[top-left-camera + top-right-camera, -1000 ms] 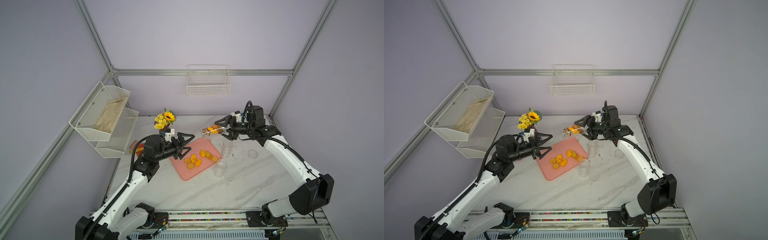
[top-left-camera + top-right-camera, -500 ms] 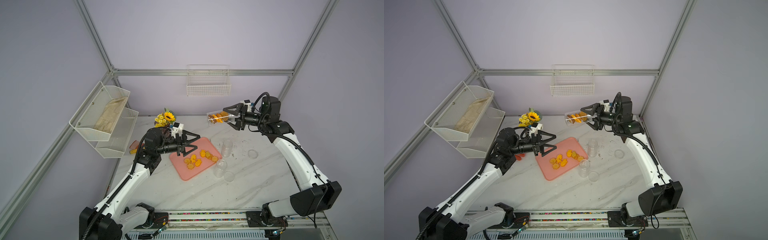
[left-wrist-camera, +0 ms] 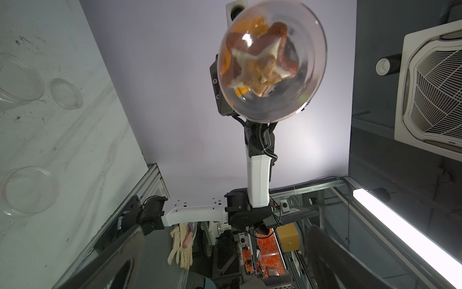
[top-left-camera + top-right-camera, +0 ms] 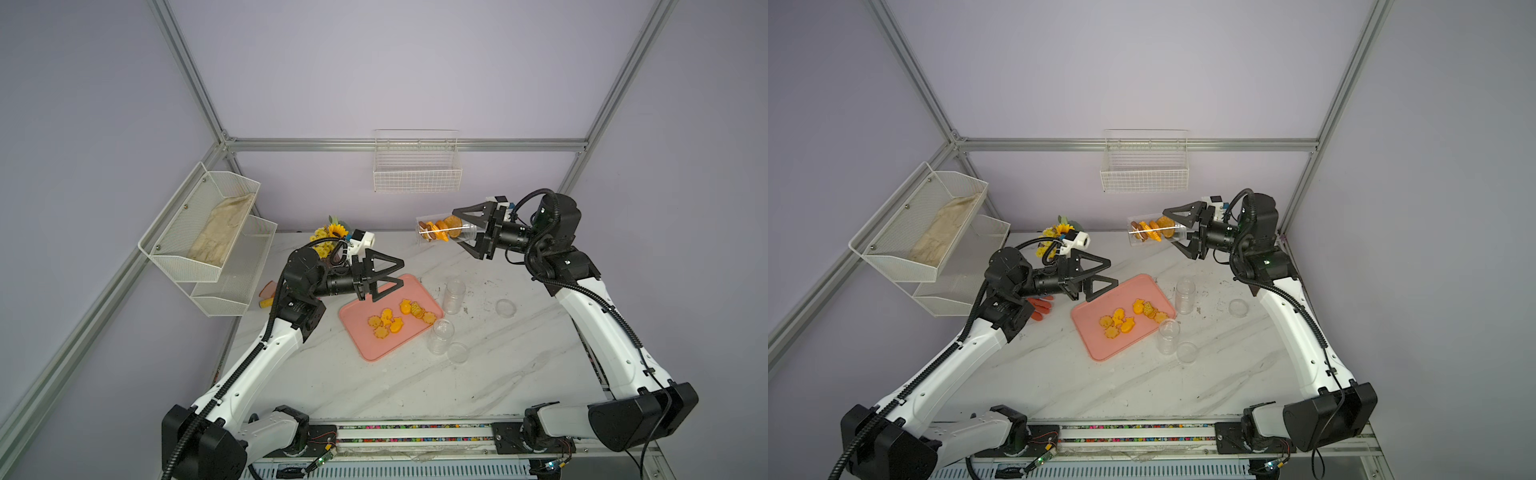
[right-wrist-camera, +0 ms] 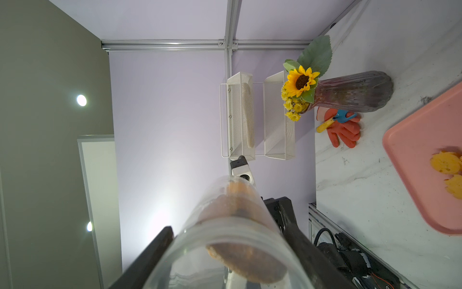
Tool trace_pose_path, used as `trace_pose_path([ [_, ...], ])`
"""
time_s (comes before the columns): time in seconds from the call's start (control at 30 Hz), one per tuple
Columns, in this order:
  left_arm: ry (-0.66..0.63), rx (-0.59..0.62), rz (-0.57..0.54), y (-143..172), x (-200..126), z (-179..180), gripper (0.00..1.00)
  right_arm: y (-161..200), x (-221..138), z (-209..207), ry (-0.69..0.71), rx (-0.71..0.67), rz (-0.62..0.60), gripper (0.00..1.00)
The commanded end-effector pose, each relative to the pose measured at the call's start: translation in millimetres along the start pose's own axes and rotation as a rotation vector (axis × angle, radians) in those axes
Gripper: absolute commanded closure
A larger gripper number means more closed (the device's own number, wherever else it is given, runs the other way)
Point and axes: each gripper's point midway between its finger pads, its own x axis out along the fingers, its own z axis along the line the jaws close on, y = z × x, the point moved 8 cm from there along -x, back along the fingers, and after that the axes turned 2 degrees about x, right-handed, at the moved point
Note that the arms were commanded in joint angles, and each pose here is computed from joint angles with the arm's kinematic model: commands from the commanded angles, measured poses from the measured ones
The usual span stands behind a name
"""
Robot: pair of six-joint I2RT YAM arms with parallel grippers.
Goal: Pour the cookies out of the jar
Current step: Pick up the jar from the center of the board.
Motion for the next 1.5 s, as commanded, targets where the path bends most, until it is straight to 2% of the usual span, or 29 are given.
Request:
trace_pose_path([
  [0.0,0.091,0.133,0.029,-3.3,6.3,-53.5,0.0,13.4,-8.1,14.7,-0.048,-0.025,0.02,0.3],
  [0.57,0.131,0.15,0.059,-22.1,37.5,-72.2,0.0,26.0,-15.2,5.8,-0.048,-0.018,0.043,0.3],
  [1.47,0.1,0.066,0.008,-38.2,55.5,-51.8,0.0,30.7,2.0,-29.2,-0.022,0.015,0.094,0.3],
])
